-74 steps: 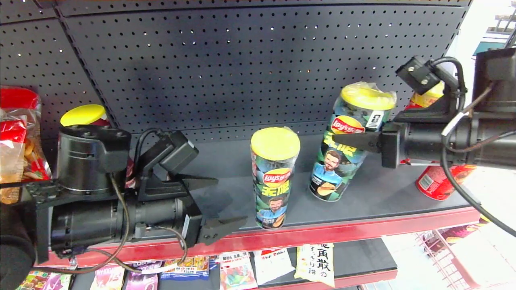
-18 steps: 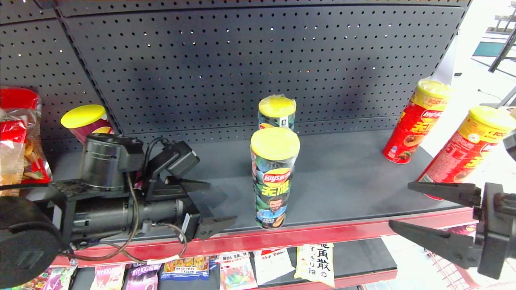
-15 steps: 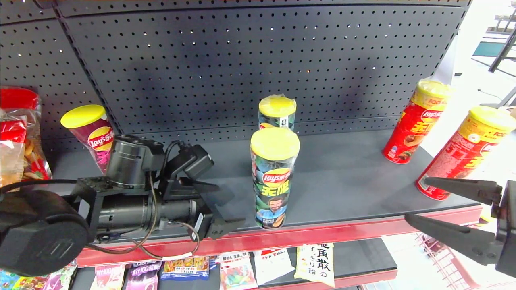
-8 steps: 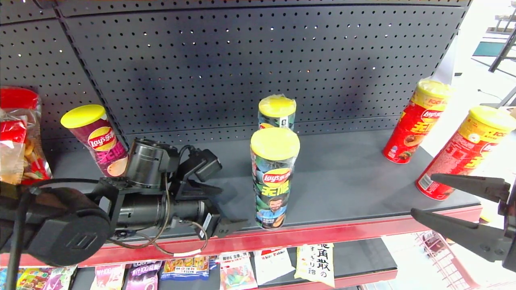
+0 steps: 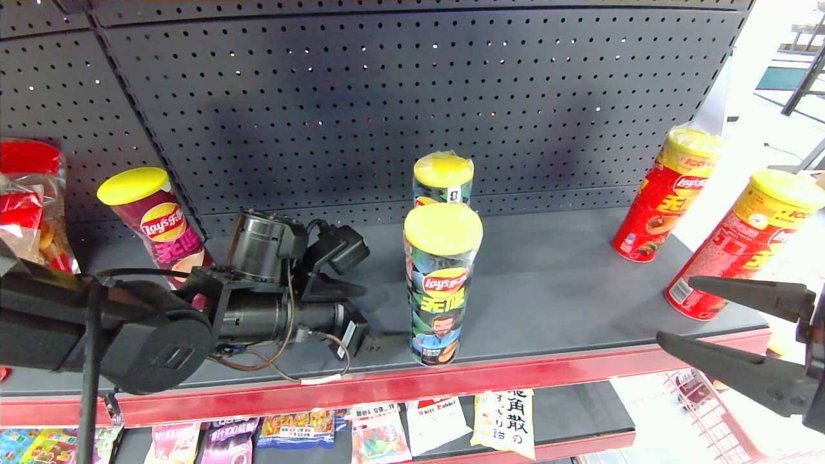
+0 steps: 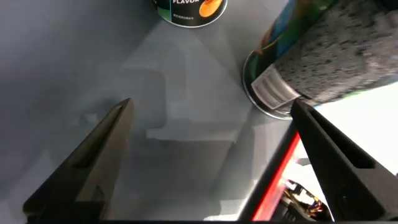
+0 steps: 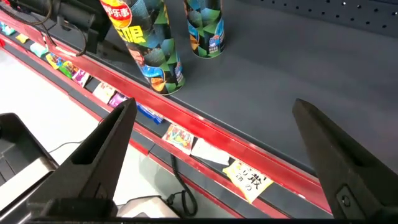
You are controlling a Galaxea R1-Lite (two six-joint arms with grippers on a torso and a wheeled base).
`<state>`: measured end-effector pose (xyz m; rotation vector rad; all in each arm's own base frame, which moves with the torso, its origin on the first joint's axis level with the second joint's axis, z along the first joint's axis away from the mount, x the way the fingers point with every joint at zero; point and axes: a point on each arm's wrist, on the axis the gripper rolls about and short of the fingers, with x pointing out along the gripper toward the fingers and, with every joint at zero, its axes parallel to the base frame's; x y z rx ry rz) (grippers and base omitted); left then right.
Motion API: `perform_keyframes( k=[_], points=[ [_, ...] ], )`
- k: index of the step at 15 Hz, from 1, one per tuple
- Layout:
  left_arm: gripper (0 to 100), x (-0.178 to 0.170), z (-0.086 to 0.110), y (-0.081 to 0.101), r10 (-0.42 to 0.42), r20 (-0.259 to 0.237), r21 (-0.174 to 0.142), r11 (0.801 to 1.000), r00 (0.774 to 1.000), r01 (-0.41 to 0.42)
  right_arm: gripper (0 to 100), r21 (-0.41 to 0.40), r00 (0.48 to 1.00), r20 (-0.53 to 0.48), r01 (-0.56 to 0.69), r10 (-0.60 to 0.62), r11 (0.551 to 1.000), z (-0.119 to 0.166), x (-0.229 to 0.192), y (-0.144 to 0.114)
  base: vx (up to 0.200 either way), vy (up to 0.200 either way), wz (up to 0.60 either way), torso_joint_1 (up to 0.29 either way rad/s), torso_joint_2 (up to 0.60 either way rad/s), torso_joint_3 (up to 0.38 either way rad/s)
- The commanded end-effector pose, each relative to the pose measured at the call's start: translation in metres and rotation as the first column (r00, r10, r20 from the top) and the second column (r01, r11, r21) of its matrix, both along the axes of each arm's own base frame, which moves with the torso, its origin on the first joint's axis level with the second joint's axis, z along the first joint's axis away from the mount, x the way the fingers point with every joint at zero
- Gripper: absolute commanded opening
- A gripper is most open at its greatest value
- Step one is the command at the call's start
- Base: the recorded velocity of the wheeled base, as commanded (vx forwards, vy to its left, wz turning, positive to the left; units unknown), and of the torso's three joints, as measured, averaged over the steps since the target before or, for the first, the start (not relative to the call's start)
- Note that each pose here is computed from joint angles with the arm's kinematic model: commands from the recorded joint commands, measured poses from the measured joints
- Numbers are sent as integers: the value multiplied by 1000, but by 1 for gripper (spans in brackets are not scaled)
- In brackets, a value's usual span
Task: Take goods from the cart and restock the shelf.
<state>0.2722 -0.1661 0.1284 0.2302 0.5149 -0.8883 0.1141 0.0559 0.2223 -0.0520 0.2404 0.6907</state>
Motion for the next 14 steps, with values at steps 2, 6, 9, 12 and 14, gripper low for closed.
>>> perform_keyframes(
  k=[2, 6, 9, 12, 14],
  points=[
    [100, 4, -4, -4, -3, -8, 5, 1000, 1000, 3, 100, -2, 1000, -4, -1, 1, 1000, 0, 1, 0, 0, 0, 0, 0, 0, 0],
    [100, 7, -3, -7, -5, -1, 2, 1000, 1000, 5, 100, -2, 1000, -4, -1, 1, 1000, 0, 1, 0, 0, 0, 0, 0, 0, 0],
    [100, 7, -3, -8, -7, -1, 2, 1000, 1000, 7, 100, -2, 1000, -4, -1, 1, 1000, 0, 1, 0, 0, 0, 0, 0, 0, 0],
    [100, 7, -1, -8, -3, 8, -1, 1000, 1000, 3, 100, -2, 1000, -5, -1, 1, 1000, -1, 1, 0, 0, 0, 0, 0, 0, 0],
    [100, -3, 13, 0, 12, 37, -17, 1000, 999, -12, 100, -8, 1000, -14, -1, 1, 1000, -5, -1, 0, 0, 0, 0, 0, 0, 0]
  ],
)
